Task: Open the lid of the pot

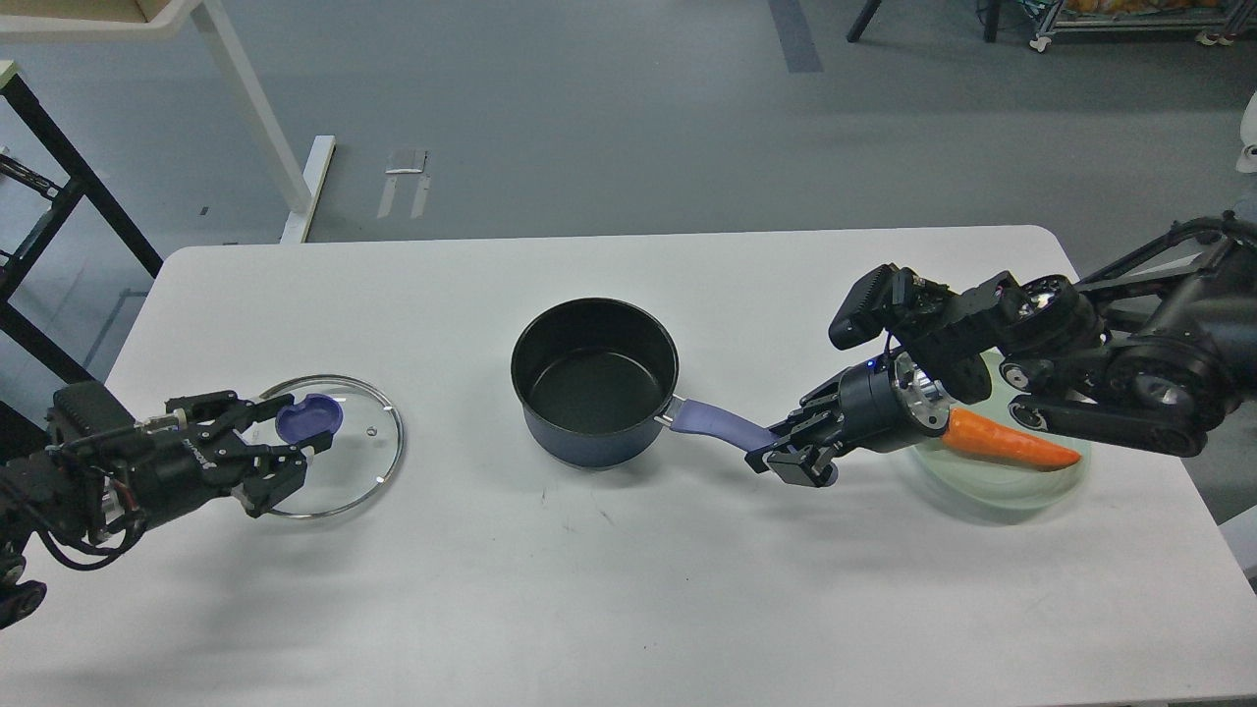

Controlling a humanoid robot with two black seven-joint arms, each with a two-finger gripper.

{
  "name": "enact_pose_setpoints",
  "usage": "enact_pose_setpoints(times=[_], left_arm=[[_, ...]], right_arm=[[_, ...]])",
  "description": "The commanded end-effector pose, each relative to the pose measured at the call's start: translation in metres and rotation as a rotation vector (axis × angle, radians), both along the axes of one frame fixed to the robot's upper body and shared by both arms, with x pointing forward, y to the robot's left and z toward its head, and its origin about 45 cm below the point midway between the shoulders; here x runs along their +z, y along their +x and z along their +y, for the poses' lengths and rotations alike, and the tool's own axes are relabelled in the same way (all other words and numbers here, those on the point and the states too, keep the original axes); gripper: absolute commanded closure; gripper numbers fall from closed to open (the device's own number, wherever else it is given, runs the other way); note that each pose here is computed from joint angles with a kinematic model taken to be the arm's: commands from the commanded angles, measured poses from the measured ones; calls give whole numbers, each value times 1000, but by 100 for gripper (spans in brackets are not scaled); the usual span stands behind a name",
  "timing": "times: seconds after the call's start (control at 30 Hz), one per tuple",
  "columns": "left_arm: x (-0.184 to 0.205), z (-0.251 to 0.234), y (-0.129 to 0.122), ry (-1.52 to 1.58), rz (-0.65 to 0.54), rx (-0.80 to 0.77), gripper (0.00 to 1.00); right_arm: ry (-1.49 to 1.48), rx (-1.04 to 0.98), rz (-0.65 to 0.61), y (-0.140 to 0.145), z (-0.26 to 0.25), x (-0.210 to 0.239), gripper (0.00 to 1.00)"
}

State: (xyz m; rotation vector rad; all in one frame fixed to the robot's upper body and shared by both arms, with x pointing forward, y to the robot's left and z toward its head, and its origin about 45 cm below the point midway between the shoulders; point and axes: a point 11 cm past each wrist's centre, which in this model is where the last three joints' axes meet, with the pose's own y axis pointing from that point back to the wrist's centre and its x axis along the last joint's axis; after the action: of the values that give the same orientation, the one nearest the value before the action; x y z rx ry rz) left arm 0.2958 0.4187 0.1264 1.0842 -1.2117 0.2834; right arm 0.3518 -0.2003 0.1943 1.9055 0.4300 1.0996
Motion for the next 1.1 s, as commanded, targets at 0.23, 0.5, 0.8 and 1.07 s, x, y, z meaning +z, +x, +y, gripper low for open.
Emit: enact_pose_setpoints(times=[0.23,0.5,0.8,1.07], left_arm=[[1,-2,4,-23,-7,21,11],[26,-5,18,-156,-31,133,5],[92,-8,69,-592,113,463,3],[130,-18,94,-867,229,539,2]], right_arm=[[0,0,0,0,0,0,66],[0,0,0,0,0,0,65],[1,4,-9,2,2,4,48],[19,-28,-29,6,-8,23,1]])
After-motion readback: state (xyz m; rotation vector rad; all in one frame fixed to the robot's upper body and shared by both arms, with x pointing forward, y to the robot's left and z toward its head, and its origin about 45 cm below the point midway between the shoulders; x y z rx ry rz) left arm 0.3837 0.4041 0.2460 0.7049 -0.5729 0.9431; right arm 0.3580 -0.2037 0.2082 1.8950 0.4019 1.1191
